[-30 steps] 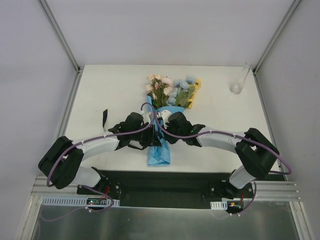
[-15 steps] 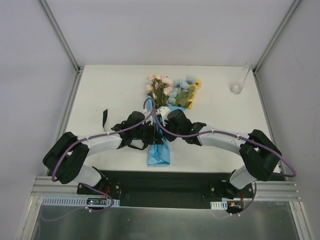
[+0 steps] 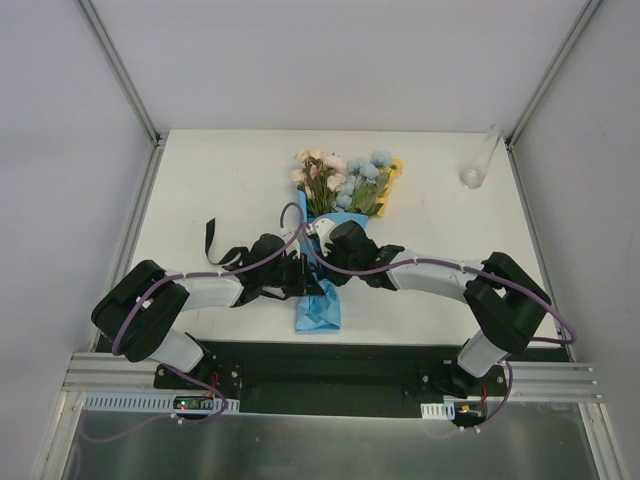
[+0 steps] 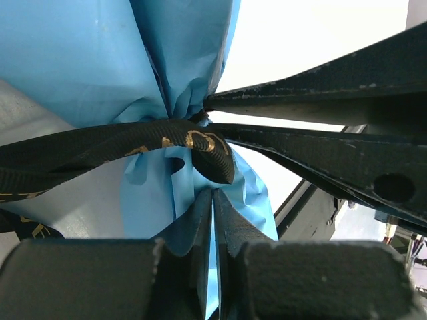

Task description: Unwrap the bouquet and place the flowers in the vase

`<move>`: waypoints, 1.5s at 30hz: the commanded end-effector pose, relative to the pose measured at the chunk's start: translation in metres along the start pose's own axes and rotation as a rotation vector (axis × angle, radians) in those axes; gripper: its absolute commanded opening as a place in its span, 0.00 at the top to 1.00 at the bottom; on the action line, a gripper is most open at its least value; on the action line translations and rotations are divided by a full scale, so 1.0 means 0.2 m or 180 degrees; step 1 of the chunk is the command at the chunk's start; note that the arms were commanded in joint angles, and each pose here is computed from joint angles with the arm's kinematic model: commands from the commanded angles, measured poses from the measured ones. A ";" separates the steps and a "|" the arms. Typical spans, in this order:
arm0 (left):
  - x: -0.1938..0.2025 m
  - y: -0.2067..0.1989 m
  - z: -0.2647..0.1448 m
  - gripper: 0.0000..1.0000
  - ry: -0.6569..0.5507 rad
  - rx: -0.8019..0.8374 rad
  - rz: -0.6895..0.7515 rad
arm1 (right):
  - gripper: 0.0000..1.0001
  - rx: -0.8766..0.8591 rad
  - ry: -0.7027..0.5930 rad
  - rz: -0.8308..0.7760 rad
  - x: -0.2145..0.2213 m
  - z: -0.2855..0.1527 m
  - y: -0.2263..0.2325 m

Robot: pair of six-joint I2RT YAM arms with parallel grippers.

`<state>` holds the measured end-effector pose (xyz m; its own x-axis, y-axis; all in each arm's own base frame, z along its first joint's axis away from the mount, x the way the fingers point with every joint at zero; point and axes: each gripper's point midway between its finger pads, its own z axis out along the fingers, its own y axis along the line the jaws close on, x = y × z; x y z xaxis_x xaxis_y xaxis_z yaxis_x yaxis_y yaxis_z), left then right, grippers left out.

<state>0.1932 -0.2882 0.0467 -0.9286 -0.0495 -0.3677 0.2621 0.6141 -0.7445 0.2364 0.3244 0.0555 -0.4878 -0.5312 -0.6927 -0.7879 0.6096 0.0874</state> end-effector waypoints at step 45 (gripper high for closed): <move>0.17 0.16 0.00 1.00 0.0216 -0.0274 -0.0343 | 0.99 0.1246 -0.0688 -0.0120 -0.22 -0.12 -0.19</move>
<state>0.1926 -0.2858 0.0397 -0.9370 -0.0972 -0.3355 0.2105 0.6096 -0.7643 0.2486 0.3131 0.0508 -0.3971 -0.5855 -0.7068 -0.7157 0.6796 -0.1608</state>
